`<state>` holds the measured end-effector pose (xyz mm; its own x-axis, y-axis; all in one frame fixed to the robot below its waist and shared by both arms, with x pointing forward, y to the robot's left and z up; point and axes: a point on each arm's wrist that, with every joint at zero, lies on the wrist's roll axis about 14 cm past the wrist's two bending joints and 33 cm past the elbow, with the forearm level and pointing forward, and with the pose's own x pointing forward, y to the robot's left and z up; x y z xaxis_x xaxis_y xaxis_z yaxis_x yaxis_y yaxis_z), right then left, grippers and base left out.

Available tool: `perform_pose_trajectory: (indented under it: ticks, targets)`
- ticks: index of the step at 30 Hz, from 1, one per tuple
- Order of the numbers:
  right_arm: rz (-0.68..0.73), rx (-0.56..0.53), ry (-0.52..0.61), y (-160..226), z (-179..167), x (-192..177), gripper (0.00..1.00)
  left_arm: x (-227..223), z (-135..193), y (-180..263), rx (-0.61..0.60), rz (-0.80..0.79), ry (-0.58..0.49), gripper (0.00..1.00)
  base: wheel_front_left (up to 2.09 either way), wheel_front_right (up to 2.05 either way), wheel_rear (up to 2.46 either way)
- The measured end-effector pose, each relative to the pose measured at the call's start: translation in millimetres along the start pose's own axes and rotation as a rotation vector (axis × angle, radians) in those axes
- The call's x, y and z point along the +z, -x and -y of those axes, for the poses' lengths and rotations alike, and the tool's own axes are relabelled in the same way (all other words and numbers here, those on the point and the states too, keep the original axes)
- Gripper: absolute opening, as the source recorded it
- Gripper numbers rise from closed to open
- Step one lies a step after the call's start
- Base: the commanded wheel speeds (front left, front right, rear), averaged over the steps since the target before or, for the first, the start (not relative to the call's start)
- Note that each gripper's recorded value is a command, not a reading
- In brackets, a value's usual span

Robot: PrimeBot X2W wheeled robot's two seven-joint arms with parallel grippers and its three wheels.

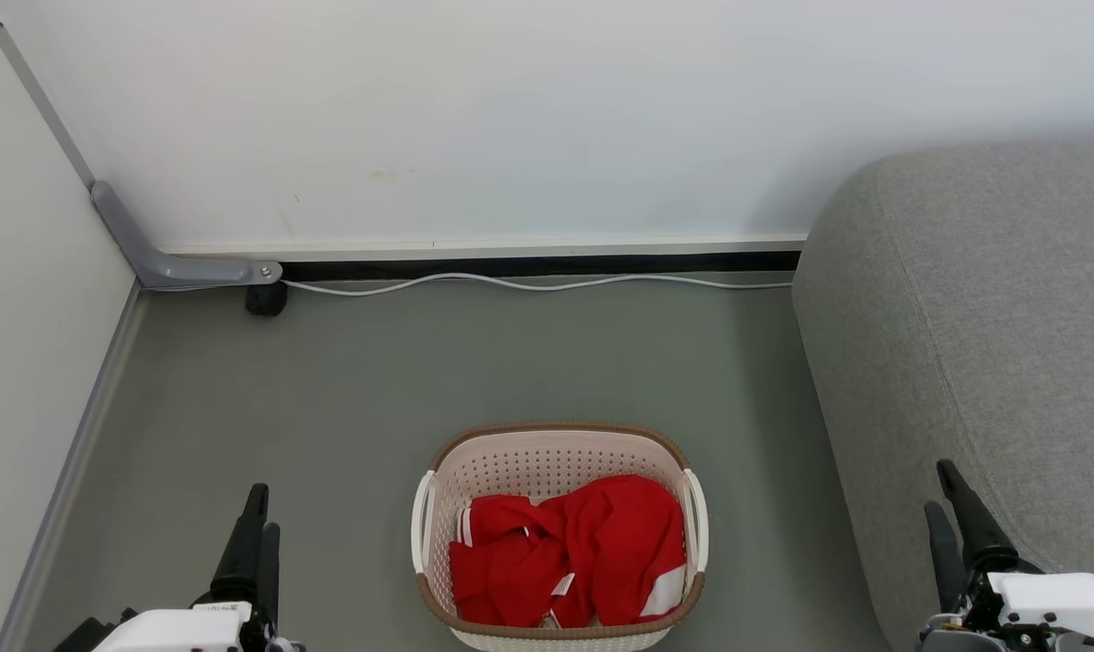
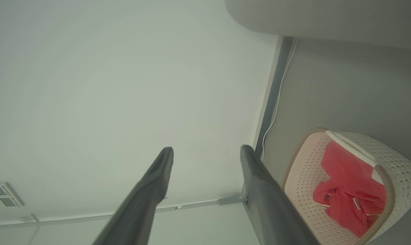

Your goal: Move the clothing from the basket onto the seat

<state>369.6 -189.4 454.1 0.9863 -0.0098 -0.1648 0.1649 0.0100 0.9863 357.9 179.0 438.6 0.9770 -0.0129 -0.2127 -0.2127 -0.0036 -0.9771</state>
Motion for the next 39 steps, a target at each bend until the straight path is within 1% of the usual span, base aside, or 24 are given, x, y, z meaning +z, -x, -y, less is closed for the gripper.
perform_pose_trajectory:
  ticks: [8, 20, 33, 39]
  targets:
    - [-0.009, 0.009, 0.071, -7.4, -5.5, -3.4, 1.0, -0.6, 5.1, -5.7, -0.009, -0.001, -0.077, 1.0, 0.0, 0.0, 0.0]
    - [-0.018, 0.027, 0.205, -14.4, -13.3, -7.0, 1.0, -0.6, 12.6, -11.2, -0.026, 0.001, -0.26, 1.0, 0.0, 0.0, 0.0]
    - [-0.035, 0.061, 0.44, -24.7, -25.1, -13.4, 1.0, -6.7, 26.6, -20.7, -0.068, -0.01, -0.491, 1.0, 0.0, 0.0, 0.0]
    - [-0.041, 0.075, 0.551, -28.0, -28.4, -16.8, 1.0, -6.5, 31.9, -23.5, -0.087, -0.01, -0.615, 1.0, 0.0, 0.0, 0.0]
